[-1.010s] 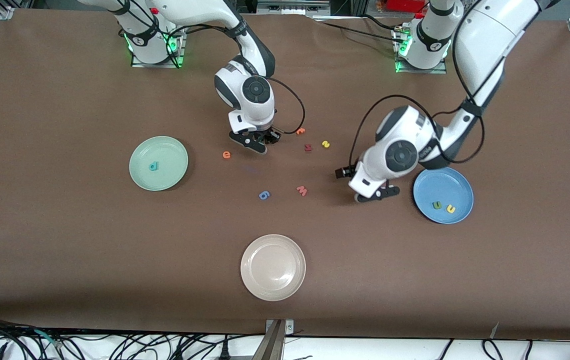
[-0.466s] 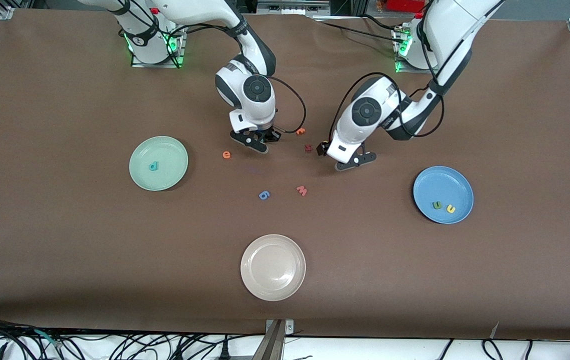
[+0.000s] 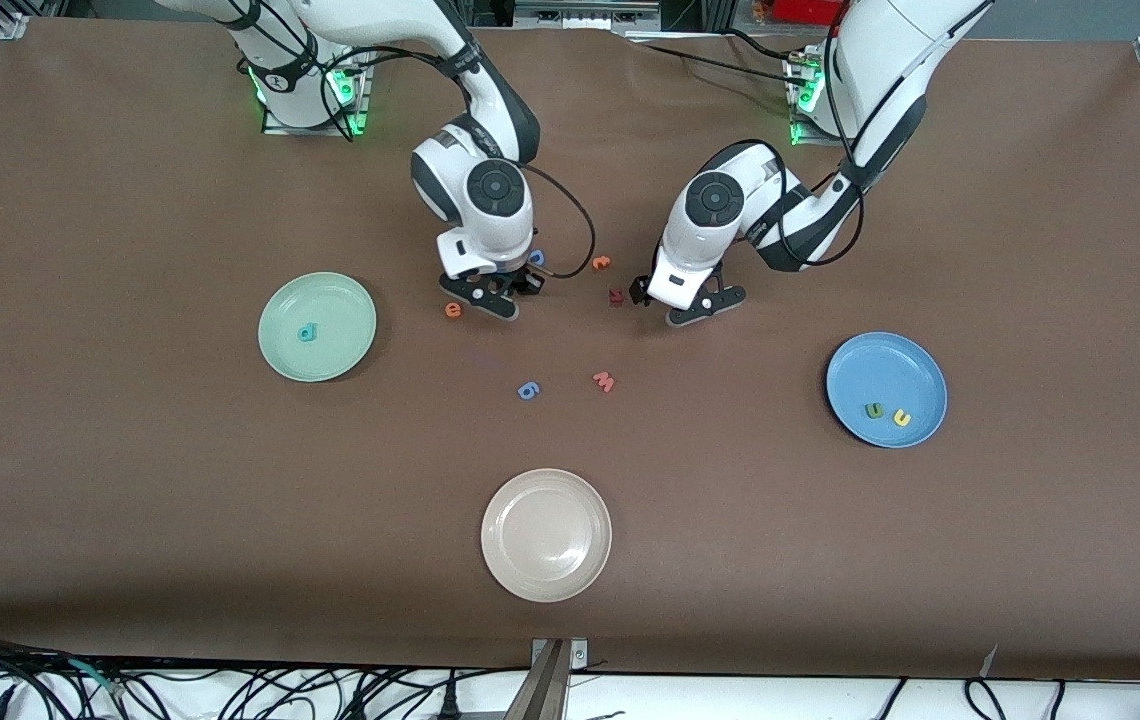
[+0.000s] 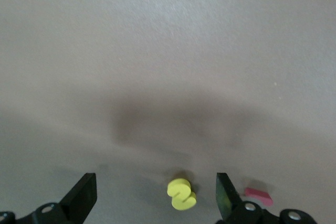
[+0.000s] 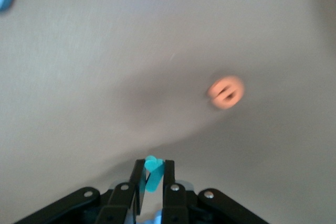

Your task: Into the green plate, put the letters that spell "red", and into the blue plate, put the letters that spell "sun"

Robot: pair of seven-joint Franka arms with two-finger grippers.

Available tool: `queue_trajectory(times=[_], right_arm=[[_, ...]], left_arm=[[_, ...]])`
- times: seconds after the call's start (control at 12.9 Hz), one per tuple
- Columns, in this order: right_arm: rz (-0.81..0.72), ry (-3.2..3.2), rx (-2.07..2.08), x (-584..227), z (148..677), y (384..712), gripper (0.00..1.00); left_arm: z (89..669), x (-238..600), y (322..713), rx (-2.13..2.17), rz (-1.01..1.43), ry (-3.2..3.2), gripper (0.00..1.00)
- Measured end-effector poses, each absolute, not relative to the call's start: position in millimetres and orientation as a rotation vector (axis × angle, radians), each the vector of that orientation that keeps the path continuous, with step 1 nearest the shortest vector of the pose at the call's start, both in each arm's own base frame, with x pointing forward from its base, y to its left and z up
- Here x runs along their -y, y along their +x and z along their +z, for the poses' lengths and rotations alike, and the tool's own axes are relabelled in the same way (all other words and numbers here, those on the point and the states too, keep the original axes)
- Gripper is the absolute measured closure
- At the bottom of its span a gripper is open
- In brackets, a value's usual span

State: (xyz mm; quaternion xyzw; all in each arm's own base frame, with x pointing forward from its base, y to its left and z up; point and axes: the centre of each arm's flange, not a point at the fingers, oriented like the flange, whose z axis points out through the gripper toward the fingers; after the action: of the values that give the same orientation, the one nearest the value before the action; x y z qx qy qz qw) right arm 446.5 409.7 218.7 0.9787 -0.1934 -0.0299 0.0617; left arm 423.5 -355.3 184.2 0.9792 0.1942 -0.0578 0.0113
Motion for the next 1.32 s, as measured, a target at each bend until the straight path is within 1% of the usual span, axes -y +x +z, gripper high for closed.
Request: queue_trajectory(times=[0.23,0.39,0.54,0.62,0.93,1.01,1.09,1.17,1.24,1.32], right_arm=[[-0.076,2.959,0.411,-352,252,498,0.83],[-0.118,2.936,0.256,-306,257,522,0.83],[-0.184,2.908,0.141,-266,255,531,0.83],[-0.212,2.899,0.083,-245,249,532,0.83],[-0.283,2.880,-0.123,-155,219,528,0.83],[-0.297,2.878,-0.133,-149,215,525,0.76],[-0.302,2.876,-0.139,-149,213,523,0.65],[-0.303,2.876,-0.145,-151,213,522,0.54],[-0.302,2.877,-0.151,-153,213,522,0.43],[-0.299,2.883,-0.151,-156,214,522,0.32]], left_arm=[[185,365,417,-0.623,-0.168,3.038,0.02],[185,368,415,-0.633,-0.168,3.038,0.04],[184,368,413,-0.638,-0.169,3.040,0.07],[183,367,412,-0.641,-0.169,3.042,0.12],[178,365,406,-0.636,-0.151,3.057,0.17],[176,365,405,-0.642,-0.145,3.060,0.17],[175,365,404,-0.645,-0.143,3.061,0.22],[174,366,404,-0.653,-0.135,3.059,0.22],[174,366,403,-0.661,-0.132,3.057,0.31],[173,367,402,-0.665,-0.133,3.057,0.31]])
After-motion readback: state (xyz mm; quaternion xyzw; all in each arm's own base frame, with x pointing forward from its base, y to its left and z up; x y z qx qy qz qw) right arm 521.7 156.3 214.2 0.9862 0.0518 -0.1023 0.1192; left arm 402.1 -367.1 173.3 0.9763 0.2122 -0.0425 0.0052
